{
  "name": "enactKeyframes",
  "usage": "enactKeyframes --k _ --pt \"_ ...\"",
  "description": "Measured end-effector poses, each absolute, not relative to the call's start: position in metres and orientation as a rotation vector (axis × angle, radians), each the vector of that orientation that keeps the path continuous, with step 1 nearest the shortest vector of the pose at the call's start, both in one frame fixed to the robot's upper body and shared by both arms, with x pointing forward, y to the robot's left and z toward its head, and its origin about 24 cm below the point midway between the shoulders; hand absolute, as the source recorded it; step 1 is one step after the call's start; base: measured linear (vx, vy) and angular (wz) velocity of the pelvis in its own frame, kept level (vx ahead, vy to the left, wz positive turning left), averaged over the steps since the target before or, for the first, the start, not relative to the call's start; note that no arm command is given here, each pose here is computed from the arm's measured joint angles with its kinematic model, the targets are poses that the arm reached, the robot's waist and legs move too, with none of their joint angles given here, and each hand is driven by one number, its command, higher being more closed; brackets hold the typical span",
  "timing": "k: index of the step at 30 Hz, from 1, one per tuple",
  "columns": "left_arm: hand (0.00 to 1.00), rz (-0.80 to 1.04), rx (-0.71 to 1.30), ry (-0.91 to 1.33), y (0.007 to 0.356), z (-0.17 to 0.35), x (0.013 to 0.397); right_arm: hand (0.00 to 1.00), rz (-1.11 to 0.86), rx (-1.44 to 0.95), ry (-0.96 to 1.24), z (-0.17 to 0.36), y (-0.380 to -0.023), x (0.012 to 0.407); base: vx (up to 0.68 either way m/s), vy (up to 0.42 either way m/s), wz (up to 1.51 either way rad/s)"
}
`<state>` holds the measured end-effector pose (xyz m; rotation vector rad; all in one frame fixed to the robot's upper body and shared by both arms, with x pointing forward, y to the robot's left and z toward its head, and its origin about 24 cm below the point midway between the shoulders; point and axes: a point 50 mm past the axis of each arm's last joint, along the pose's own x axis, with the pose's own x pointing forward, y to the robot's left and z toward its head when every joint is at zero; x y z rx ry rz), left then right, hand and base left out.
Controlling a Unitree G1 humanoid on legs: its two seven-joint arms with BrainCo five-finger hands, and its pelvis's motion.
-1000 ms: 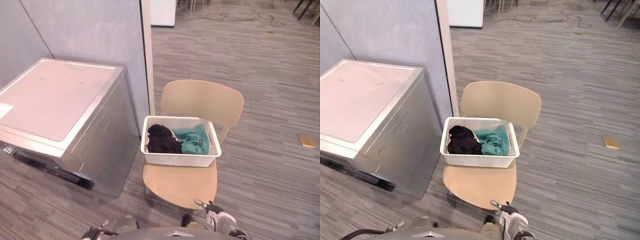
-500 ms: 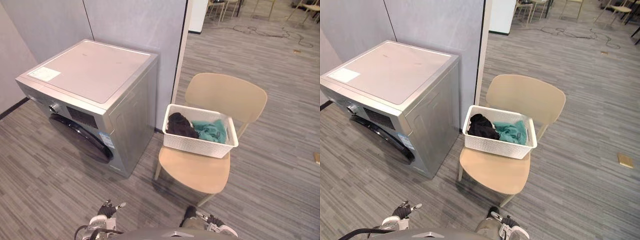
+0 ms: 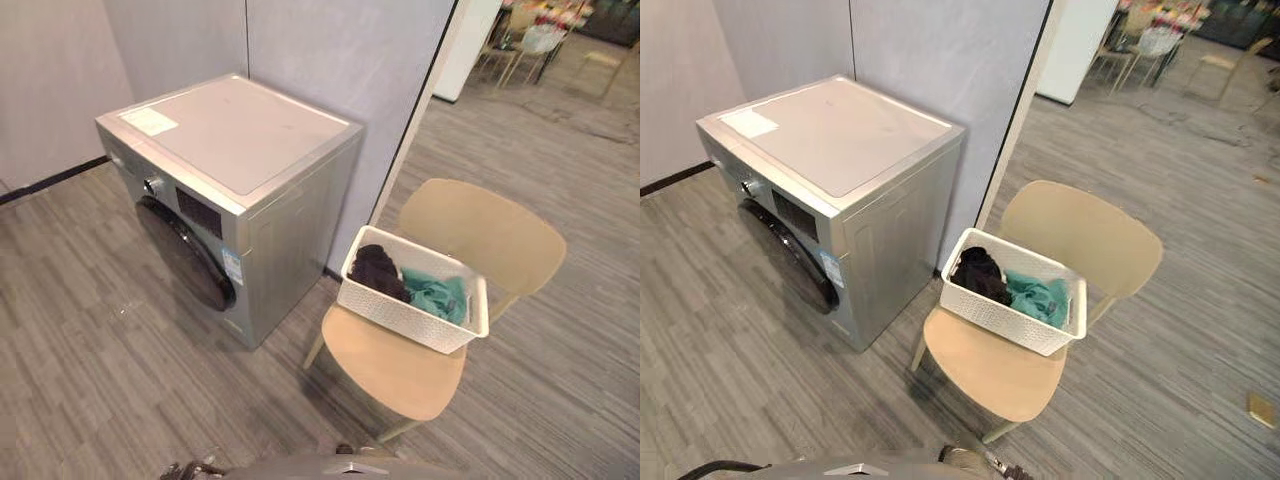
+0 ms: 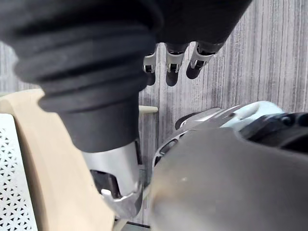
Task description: Pick up the laundry basket with both hands and put the clothes into the washing machine.
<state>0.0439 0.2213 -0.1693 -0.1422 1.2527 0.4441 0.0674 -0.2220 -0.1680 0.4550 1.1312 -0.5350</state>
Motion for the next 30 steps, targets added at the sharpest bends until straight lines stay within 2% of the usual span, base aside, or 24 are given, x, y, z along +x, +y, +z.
enactKeyframes --k 6,10,16,19,21,23,26,28,30 --pt "0.0 0.337 -0.093 1.176 0.211 -0.166 0.079 0.0 -0.405 0.391 1.089 -0.163 -0.208 0.103 0.02 0.056 -0.09" --pt "0.0 0.289 -0.084 1.139 0.201 -0.164 0.093 0.0 -0.369 0.365 1.073 -0.162 -0.205 0.109 0.01 0.0 0.03" --pt "0.0 0.31 -0.102 1.17 0.201 -0.167 0.083 0.0 -0.38 0.341 1.12 -0.166 -0.211 0.088 0.01 0.006 0.29" --pt "0.0 0.361 -0.133 1.141 0.208 -0.165 0.086 0.0 -0.453 0.34 1.151 -0.167 -0.226 0.072 -0.07 0.021 0.84" --pt "0.0 0.417 -0.159 1.159 0.214 -0.166 0.073 0.0 -0.493 0.349 1.159 -0.167 -0.232 0.066 -0.08 0.051 0.19" --pt "0.0 0.527 -0.24 1.236 0.216 -0.171 0.04 0.0 -0.529 0.365 1.152 -0.166 -0.237 0.063 -0.04 0.058 -0.15" --pt "0.0 0.612 -0.297 1.265 0.217 -0.173 0.022 0.0 -0.54 0.36 1.182 -0.168 -0.237 0.05 0.01 0.198 -0.02" --pt "0.0 0.646 -0.327 1.255 0.215 -0.173 0.023 0.0 -0.552 0.333 1.185 -0.166 -0.246 0.047 0.09 0.298 0.17" --pt "0.0 0.617 -0.277 1.213 0.224 -0.17 0.037 0.0 -0.526 0.349 1.21 -0.17 -0.231 0.045 0.29 0.353 0.4"
